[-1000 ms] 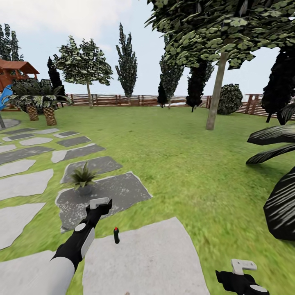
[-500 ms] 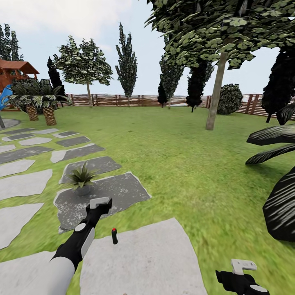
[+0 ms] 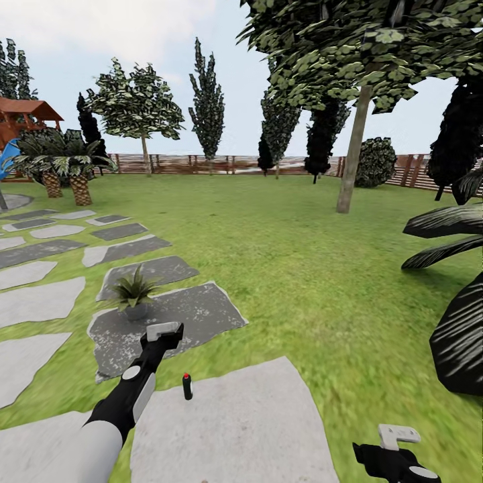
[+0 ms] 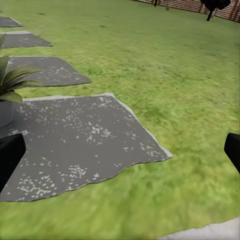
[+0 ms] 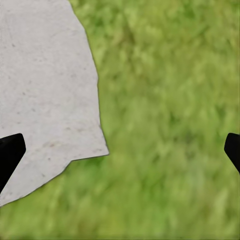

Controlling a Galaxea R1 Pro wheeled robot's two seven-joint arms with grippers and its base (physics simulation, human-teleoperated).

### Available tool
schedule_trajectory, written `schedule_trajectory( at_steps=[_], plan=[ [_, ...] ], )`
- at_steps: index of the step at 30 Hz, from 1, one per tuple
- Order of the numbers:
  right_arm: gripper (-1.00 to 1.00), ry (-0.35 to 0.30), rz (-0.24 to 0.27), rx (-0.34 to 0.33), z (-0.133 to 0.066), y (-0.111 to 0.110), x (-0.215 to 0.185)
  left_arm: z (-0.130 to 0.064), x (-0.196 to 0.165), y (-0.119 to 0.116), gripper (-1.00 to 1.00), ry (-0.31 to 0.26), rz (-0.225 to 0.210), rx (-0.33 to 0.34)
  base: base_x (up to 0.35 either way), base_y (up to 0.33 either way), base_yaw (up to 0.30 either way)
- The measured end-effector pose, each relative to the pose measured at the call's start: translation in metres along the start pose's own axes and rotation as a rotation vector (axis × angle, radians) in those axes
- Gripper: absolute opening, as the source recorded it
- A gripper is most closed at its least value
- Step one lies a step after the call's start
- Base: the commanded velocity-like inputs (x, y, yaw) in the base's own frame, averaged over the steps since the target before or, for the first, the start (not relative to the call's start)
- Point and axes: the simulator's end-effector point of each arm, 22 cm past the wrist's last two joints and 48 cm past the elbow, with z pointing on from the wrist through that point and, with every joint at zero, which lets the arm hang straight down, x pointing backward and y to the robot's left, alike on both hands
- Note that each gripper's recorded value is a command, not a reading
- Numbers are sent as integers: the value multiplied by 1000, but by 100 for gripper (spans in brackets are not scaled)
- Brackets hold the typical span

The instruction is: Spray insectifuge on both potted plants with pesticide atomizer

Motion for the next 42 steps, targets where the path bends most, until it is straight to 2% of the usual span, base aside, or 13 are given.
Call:
schedule_trajectory(
  at_steps=[8, 15, 21, 27, 42],
  plan=[
    [100, -1, 0, 1, 0, -1, 0, 0, 0, 0, 100, 0, 0, 0, 0, 0, -21],
    [100, 3, 6, -1, 10, 0, 15, -2, 19, 3, 100, 5, 1, 0, 0, 0, 0],
    [100, 34, 2, 2, 17, -1, 26, 2, 41, 7, 100, 39, 4, -7, 0, 0, 0],
    [100, 22, -4, 3, 18, -1, 19, 5, 64, 11, 100, 74, 4, -16, 0, 0, 0],
    [100, 102, -15, 8, 35, -1, 50, 10, 121, 18, 100, 160, 7, -25, 0, 0, 0]
  ],
)
